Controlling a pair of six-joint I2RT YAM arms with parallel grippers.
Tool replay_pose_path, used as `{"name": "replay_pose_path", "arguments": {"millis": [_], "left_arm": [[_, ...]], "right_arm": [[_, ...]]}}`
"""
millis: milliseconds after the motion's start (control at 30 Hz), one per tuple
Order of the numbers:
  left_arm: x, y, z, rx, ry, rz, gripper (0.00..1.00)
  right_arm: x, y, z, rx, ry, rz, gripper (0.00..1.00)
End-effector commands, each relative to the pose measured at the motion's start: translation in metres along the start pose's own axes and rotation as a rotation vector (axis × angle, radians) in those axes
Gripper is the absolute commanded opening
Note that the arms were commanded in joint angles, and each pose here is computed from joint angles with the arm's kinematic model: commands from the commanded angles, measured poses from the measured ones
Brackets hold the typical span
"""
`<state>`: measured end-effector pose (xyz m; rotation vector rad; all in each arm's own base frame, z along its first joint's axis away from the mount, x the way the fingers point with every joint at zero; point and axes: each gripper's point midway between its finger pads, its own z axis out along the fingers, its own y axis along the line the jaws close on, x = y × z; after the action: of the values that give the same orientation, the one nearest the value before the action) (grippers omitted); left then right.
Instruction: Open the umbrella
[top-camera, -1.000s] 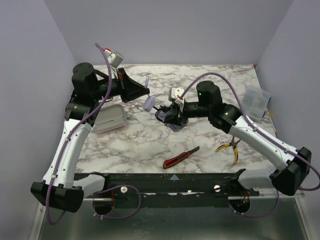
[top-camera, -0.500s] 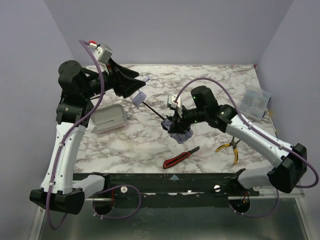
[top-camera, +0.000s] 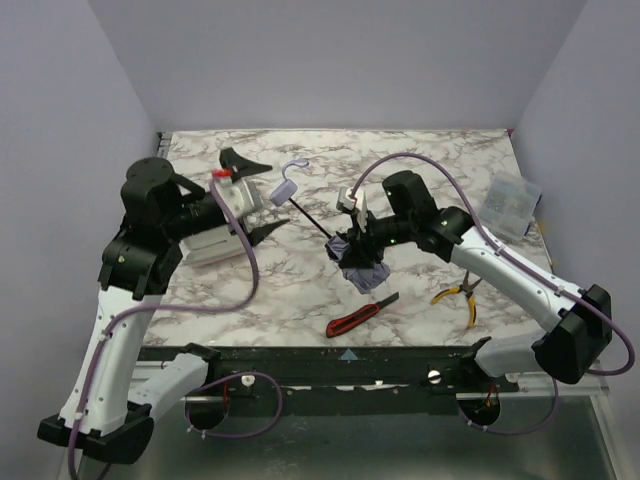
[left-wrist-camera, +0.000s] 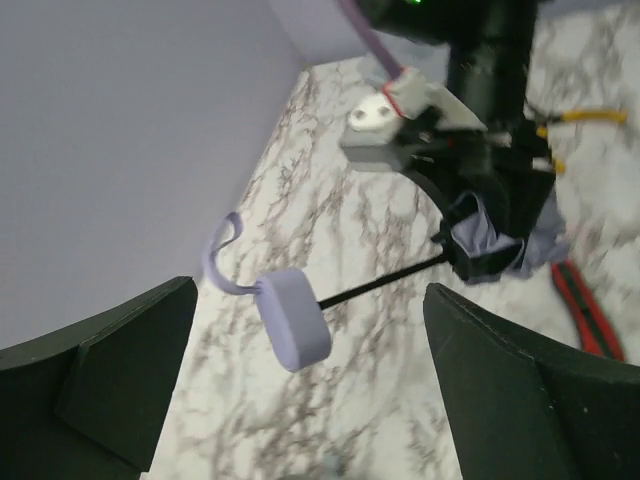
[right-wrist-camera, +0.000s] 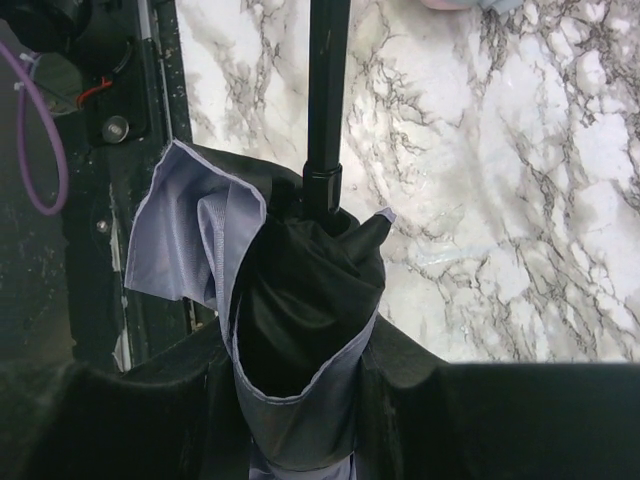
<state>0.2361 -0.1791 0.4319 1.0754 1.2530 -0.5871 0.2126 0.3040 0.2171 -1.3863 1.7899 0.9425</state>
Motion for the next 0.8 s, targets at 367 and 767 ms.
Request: {"name": "replay_pose_path", "arguments": {"millis": [367,767], "left_arm": [[0.095,-0.03,0.02,0.236,0.403,1.185,0.87],[0.147,0.004,0.037,0.183,0.658,1.29,0.52]], "right_arm": [[0.001,0.013,0.008,-0.158,0.082,0.045,0.0],[0.013,0.004,0.006,-0.136,0.175,0.022,0.0]]}}
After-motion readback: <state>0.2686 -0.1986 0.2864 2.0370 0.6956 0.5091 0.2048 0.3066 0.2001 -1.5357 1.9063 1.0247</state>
